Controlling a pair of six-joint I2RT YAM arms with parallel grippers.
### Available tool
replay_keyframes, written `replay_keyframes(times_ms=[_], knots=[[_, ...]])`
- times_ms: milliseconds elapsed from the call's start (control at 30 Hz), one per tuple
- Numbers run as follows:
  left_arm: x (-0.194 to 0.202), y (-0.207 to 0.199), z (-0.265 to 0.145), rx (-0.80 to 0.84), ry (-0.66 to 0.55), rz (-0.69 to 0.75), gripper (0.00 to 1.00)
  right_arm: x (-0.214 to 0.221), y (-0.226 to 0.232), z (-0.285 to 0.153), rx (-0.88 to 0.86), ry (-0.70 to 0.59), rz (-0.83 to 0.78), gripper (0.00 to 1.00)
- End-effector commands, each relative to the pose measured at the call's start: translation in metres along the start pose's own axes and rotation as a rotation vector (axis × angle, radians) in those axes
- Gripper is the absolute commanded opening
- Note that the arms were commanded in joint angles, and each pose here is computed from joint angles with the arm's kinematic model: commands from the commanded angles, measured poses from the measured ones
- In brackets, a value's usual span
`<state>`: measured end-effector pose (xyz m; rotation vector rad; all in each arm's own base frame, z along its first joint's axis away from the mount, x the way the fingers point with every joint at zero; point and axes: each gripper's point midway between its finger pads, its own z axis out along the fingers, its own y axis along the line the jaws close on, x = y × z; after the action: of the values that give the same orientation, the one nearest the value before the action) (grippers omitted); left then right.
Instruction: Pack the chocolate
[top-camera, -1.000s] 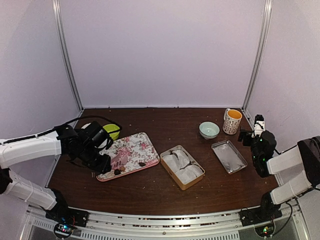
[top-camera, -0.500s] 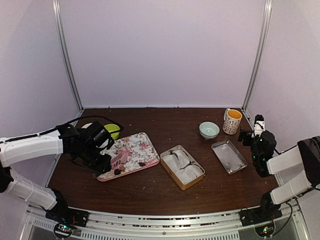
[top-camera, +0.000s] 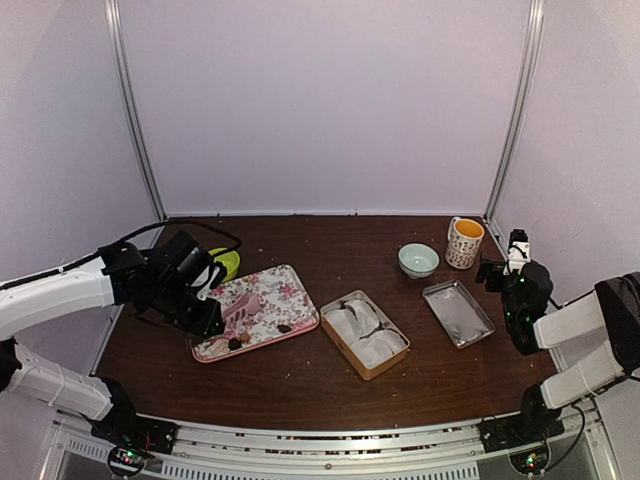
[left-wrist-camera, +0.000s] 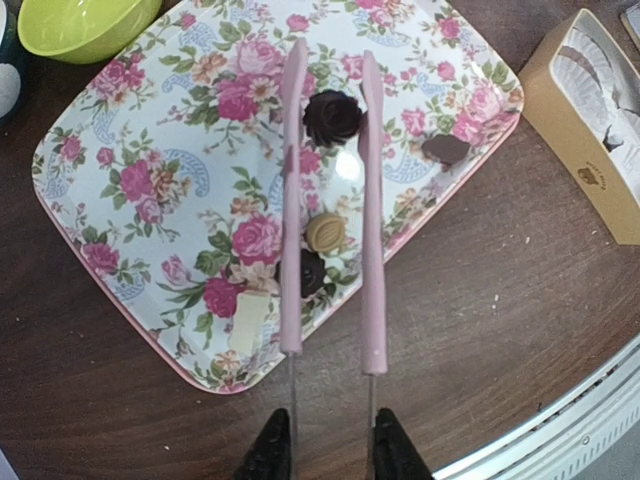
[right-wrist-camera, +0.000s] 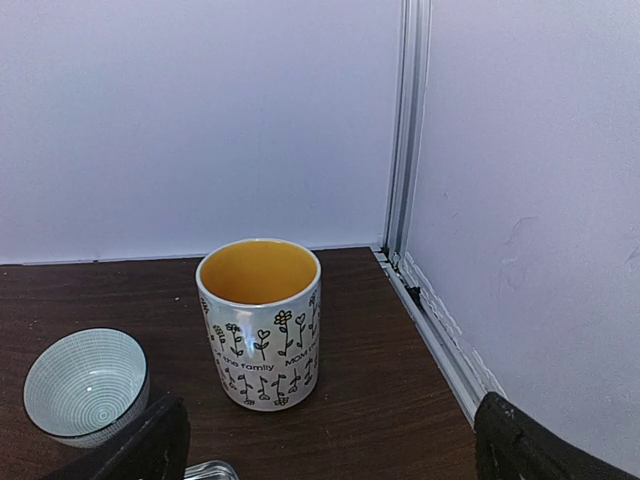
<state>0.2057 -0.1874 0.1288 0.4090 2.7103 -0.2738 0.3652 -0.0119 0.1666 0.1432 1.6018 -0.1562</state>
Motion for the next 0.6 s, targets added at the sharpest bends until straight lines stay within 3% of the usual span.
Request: replay_keyframes(times_ms=[0,400,567], knots=[[-0.023,-0.026,-0.015,0.131,-0.09,-0.026,0.25,-0.007,-0.001,0.003,0.003,-0.02,0.009,1.0],[-0.045,-0.058,-0.023,0.233,-0.132,-0.012,0.25,-0.007,-0.002,0.003,0.004,-0.019,0.009,1.0],[-0.054,-0.086,-0.031,0.353,-0.158,0.0,0.25,-0.007,-0.001,0.003,0.003,-0.019,0.008,1.0]])
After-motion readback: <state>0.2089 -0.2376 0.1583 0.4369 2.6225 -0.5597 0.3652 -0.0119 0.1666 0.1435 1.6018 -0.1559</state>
